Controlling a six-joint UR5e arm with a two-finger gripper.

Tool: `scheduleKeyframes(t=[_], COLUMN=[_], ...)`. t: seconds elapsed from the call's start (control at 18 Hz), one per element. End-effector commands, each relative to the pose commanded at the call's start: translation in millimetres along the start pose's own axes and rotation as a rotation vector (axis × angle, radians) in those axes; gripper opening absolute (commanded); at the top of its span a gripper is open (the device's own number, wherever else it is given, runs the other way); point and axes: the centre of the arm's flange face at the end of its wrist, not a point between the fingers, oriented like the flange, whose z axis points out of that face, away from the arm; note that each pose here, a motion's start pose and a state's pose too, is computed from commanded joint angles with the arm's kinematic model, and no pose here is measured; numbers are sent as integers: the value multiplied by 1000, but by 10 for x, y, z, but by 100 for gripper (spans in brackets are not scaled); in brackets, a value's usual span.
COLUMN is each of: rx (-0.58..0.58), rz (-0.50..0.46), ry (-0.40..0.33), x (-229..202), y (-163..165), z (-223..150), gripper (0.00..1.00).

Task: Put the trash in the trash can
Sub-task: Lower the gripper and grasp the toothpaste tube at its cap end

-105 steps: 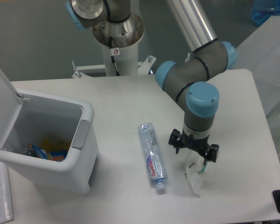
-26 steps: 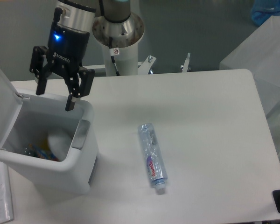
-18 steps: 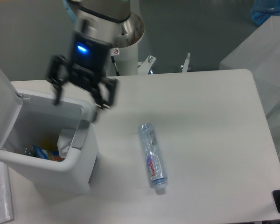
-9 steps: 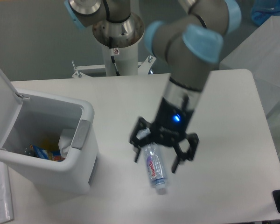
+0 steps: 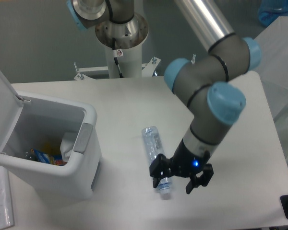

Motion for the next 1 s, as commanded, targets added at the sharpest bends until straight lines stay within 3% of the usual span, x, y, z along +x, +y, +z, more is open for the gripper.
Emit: scheduleKeyframes(t=[0.56, 0.78, 1.0], rx=[-197, -256, -266], rz=[13, 42, -19], ry=[-80, -161, -184], x=[25, 55, -12], y=[-11, -104, -162], z=[685, 908, 1066], gripper=[100, 100, 99])
